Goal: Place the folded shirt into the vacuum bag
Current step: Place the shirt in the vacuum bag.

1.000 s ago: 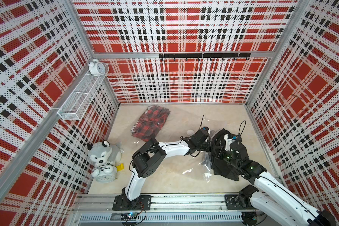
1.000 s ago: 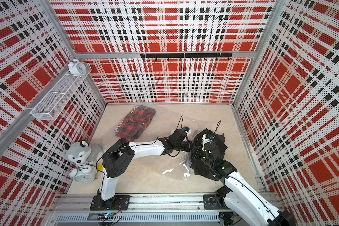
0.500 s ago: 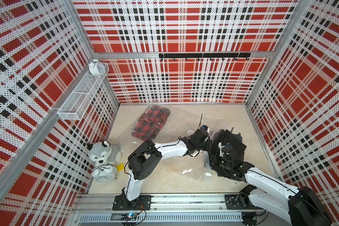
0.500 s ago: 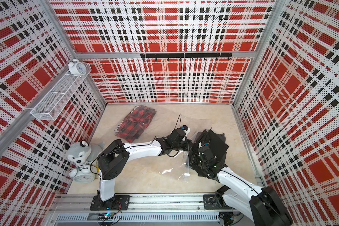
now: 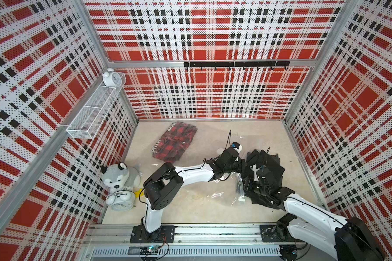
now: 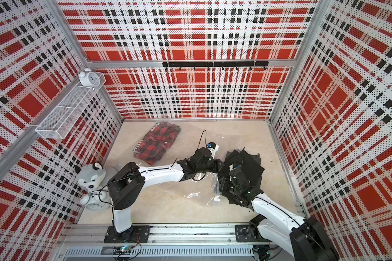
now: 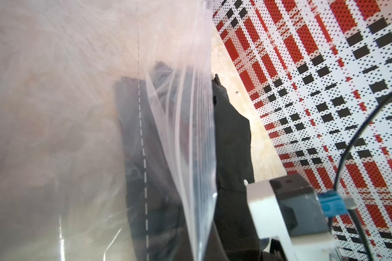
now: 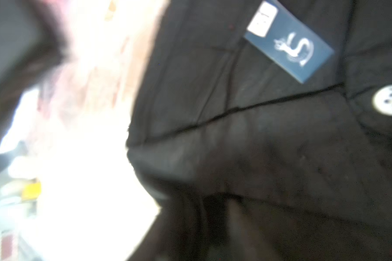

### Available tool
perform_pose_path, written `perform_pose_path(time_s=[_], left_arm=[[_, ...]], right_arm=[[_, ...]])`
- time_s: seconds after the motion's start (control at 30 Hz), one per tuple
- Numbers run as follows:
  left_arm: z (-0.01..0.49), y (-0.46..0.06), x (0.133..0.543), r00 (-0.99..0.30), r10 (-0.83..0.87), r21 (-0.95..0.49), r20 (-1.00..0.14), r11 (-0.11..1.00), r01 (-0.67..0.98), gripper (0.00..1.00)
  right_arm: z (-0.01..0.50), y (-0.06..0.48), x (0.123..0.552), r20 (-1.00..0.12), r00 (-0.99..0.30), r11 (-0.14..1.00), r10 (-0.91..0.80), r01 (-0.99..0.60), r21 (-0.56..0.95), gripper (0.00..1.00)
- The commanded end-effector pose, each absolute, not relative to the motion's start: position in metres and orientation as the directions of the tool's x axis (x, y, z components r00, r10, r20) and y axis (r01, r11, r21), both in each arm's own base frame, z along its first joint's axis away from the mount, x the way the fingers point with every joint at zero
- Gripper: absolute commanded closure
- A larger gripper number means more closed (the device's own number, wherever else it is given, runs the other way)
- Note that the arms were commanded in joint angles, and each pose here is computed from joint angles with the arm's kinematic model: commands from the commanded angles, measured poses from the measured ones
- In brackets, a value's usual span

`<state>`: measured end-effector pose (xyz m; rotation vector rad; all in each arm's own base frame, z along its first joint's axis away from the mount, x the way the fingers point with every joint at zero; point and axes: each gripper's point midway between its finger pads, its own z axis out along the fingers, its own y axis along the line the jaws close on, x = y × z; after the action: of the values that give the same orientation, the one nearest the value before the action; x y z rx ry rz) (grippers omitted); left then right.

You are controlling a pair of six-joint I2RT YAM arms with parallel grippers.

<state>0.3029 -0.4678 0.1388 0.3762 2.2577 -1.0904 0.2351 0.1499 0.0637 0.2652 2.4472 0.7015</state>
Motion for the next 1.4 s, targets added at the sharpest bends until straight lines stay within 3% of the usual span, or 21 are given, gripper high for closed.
perform_pose_path(time_s=[0.0,0.1,0.33,0.47,0.57,0.7,0.9,1.37], left_arm=[[0.149,-0.482,0.306,-0.760,-0.020,-0.632,-0.650,0.570,0.526,0.98],[0.141,-0.485,0.309,-0.761,-0.006,-0.621,-0.649,0.582,0.525,0.97],[0.116,-0.491,0.317,-0.759,0.038,-0.563,-0.650,0.647,0.514,0.94],[0.107,-0.491,0.322,-0.745,0.067,-0.502,-0.664,0.698,0.510,0.84],[0.107,-0.490,0.329,-0.727,0.077,-0.459,-0.682,0.729,0.508,0.71],[0.107,-0.489,0.337,-0.703,0.104,-0.392,-0.704,0.768,0.506,0.58],[0.107,-0.488,0.356,-0.656,0.160,-0.259,-0.738,0.831,0.493,0.51],[0.091,-0.513,0.381,-0.631,0.244,-0.168,-0.737,0.837,0.520,0.52]], right_arm=[[0.079,0.138,0.235,-0.511,-0.800,0.877,0.316,0.041,0.478,0.35],[0.092,0.116,0.235,-0.544,-0.767,0.905,0.341,0.110,0.411,0.24],[0.151,0.088,0.256,-0.628,-0.669,0.898,0.398,0.144,0.416,0.19],[0.170,0.072,0.282,-0.656,-0.638,0.901,0.402,0.149,0.408,0.20],[0.173,0.057,0.304,-0.654,-0.632,0.895,0.417,0.157,0.418,0.23],[0.170,0.034,0.333,-0.636,-0.626,0.877,0.453,0.182,0.445,0.25],[0.155,0.003,0.365,-0.610,-0.634,0.867,0.475,0.217,0.449,0.25],[0.095,-0.030,0.411,-0.514,-0.721,0.869,0.464,0.258,0.423,0.33]])
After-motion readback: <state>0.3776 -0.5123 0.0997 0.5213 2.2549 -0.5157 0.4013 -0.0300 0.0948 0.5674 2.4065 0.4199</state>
